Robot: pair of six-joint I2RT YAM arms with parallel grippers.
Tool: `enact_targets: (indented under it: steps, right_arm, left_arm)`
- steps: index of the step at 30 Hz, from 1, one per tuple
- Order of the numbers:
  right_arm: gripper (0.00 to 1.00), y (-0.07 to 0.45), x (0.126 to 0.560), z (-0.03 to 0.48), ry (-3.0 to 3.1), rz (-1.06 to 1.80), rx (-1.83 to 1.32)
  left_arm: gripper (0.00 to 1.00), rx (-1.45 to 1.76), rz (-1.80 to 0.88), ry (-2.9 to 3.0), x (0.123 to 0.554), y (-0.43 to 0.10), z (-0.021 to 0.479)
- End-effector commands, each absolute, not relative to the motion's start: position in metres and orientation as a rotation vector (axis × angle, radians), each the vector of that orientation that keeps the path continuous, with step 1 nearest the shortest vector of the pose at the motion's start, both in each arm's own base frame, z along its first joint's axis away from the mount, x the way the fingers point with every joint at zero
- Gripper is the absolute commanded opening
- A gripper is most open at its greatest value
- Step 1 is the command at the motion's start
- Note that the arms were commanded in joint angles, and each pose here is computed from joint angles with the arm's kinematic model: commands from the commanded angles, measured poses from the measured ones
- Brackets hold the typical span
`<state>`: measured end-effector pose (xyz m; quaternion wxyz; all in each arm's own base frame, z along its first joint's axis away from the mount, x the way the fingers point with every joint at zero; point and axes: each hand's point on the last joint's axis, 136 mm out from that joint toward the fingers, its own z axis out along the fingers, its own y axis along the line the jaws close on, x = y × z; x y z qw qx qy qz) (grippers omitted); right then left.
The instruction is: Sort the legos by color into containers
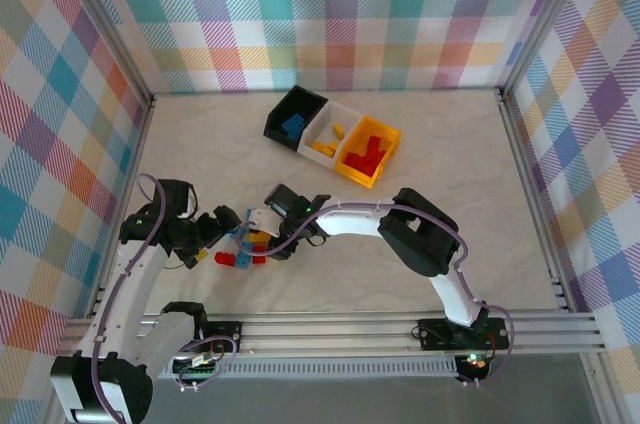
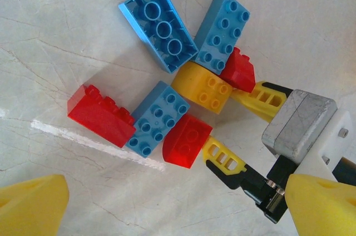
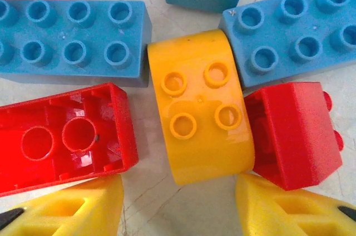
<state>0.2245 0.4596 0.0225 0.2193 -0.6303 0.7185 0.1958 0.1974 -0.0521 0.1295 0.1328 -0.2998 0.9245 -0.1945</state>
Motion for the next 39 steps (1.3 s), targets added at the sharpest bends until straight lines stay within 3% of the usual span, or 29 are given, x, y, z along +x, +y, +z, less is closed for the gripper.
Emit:
enact_targets:
  steps: [1,16,22,30,35,39]
  right_arm:
    - [0.56,0.478,0.219,0.022,1.909,0.604,-1.804]
    - [0.62,0.49,0.253,0.021,1.913,0.57,-1.731]
    - [0.62,0.494,0.256,0.055,1.909,0.681,-1.605]
    - [0.61,0.456,0.27,0.09,2.02,0.805,-1.417]
    - [0.6,0.425,0.271,0.106,2.248,0.964,-1.176]
    - [0.6,0.416,0.265,0.12,2.346,0.987,-1.109]
  left_arm:
    - [1.0,-0.89,-0.573,2.723,0.189,-0.053,0.122]
    - [1.0,-0.943,-0.497,2.761,0.185,-0.046,0.116]
    - [1.0,-0.964,-0.438,2.74,0.188,-0.038,0.124]
    - [0.98,-0.751,-0.521,2.681,0.2,-0.046,0.159]
    - [0.95,-0.725,-0.486,2.787,0.204,-0.05,0.147]
    - [0.93,-0.824,-0.621,2.807,0.213,-0.065,0.126]
